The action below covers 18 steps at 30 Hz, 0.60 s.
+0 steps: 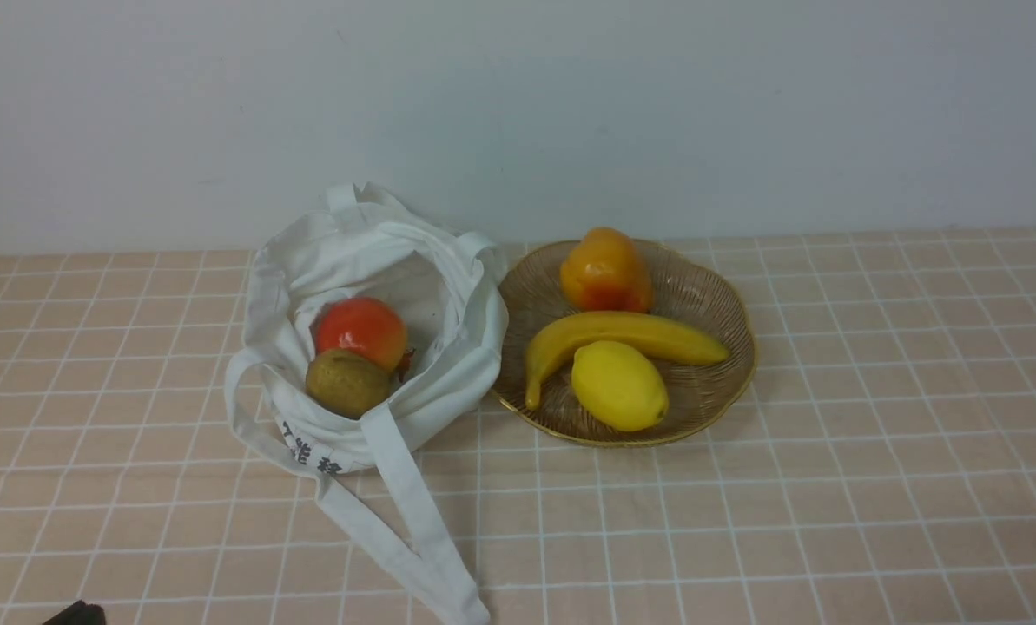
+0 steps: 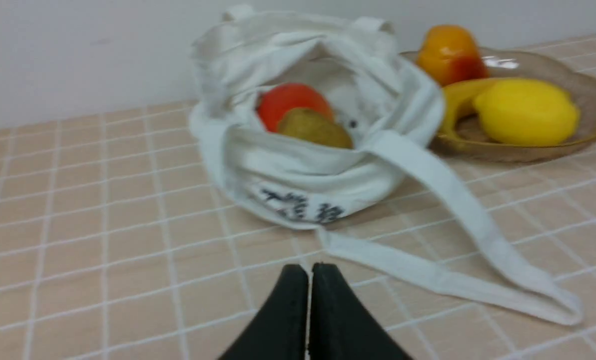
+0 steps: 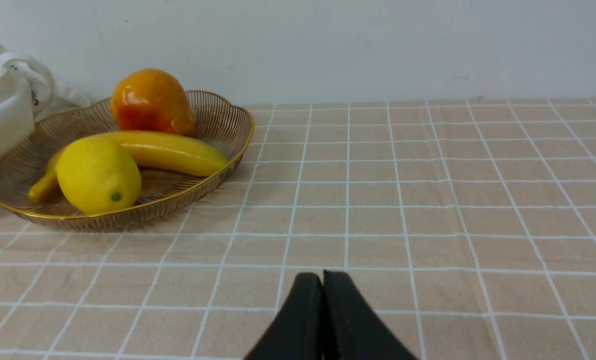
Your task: Take the fruit out of the bag on the brown coffee tablecloth and place them on the plate.
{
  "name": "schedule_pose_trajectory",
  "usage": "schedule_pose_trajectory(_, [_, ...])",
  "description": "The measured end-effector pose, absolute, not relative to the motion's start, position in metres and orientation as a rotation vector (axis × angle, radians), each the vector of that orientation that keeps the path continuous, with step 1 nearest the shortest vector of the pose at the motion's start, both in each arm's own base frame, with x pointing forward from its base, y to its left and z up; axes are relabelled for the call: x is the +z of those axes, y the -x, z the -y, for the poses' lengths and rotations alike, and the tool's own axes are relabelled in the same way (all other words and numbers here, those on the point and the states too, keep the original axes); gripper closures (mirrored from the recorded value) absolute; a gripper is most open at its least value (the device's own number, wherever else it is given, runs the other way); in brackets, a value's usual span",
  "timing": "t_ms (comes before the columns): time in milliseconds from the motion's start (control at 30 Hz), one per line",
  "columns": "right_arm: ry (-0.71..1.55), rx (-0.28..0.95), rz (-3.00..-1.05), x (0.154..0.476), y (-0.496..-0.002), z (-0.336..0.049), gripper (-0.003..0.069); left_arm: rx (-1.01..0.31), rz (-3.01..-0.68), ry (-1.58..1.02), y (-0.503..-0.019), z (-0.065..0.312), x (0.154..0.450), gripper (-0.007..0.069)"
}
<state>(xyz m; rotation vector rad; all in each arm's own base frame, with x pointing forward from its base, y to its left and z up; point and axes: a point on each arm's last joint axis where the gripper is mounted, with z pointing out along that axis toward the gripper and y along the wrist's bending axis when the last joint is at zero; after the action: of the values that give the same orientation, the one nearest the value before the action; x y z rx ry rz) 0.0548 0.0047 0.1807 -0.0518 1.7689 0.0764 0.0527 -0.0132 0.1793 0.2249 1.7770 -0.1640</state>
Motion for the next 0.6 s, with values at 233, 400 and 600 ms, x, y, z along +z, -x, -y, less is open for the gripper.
schedule_pose_trajectory(233, [0.052, 0.076, -1.769, 0.1807, -0.0548, -0.0047, 0.0673, -0.015, -1.837, -0.056, -0.0533, 0.0024, 0.1739, 0.0633])
schedule_pose_trajectory(400, [0.052, 0.076, -1.769, 0.1807, -0.0548, -0.0047, 0.0673, 0.006, -1.871, -0.036, -0.0525, 0.0009, 0.1710, 0.0633])
schedule_pose_trajectory(600, [0.052, 0.076, -1.769, 0.1807, -0.0548, -0.0047, 0.0673, 0.006, -1.872, -0.038, -0.0525, 0.0010, 0.1709, 0.0633])
